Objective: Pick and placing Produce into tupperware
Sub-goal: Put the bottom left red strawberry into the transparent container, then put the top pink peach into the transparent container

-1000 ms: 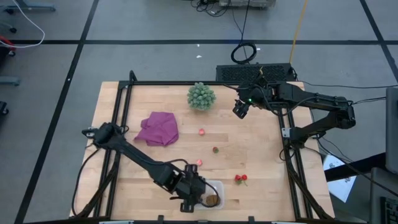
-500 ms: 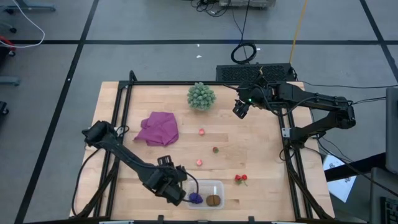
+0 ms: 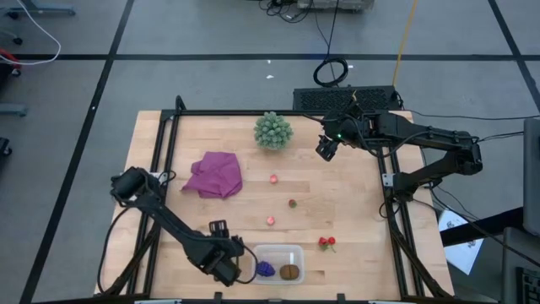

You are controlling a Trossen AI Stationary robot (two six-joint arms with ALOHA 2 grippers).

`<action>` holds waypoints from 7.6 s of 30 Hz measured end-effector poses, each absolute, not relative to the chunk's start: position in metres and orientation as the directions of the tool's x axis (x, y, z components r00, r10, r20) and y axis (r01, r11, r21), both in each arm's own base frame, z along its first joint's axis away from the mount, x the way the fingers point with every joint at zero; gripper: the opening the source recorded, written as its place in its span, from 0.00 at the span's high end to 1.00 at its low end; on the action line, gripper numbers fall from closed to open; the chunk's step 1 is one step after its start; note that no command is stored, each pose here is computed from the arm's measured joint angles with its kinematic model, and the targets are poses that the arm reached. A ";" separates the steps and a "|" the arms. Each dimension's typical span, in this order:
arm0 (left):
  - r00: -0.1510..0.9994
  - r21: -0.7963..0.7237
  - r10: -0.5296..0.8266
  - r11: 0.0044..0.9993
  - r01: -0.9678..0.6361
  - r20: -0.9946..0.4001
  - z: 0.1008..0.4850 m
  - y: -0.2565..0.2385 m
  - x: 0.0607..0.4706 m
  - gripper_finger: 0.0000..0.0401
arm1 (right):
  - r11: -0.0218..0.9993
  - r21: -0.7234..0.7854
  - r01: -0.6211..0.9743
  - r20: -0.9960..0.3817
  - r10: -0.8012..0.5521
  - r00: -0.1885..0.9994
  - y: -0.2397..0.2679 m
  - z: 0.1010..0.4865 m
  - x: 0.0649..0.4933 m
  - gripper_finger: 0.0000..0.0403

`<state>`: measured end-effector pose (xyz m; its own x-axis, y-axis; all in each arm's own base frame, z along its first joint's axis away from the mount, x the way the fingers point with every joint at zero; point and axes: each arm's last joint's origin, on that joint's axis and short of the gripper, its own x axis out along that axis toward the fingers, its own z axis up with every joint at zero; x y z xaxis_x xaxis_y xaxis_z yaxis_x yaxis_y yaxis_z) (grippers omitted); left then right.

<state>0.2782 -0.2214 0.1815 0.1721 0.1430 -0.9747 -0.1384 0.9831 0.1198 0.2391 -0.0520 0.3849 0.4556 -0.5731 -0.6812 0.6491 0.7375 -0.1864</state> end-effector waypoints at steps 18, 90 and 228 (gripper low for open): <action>0.163 0.222 0.214 0.975 0.029 -0.963 0.157 -0.217 0.261 0.32 | 0.718 -0.148 0.680 -0.681 -0.573 0.456 -0.052 0.385 0.239 0.28; 0.390 0.008 0.009 1.000 -0.004 -0.921 0.226 -0.196 0.260 0.66 | 0.704 -0.150 0.694 -0.677 -0.585 0.446 -0.058 0.385 0.239 0.28; 0.184 0.280 0.263 0.957 0.073 -0.947 0.275 -0.175 0.407 0.55 | 0.561 -0.263 0.785 -0.724 -0.653 0.224 -0.126 0.381 0.205 0.28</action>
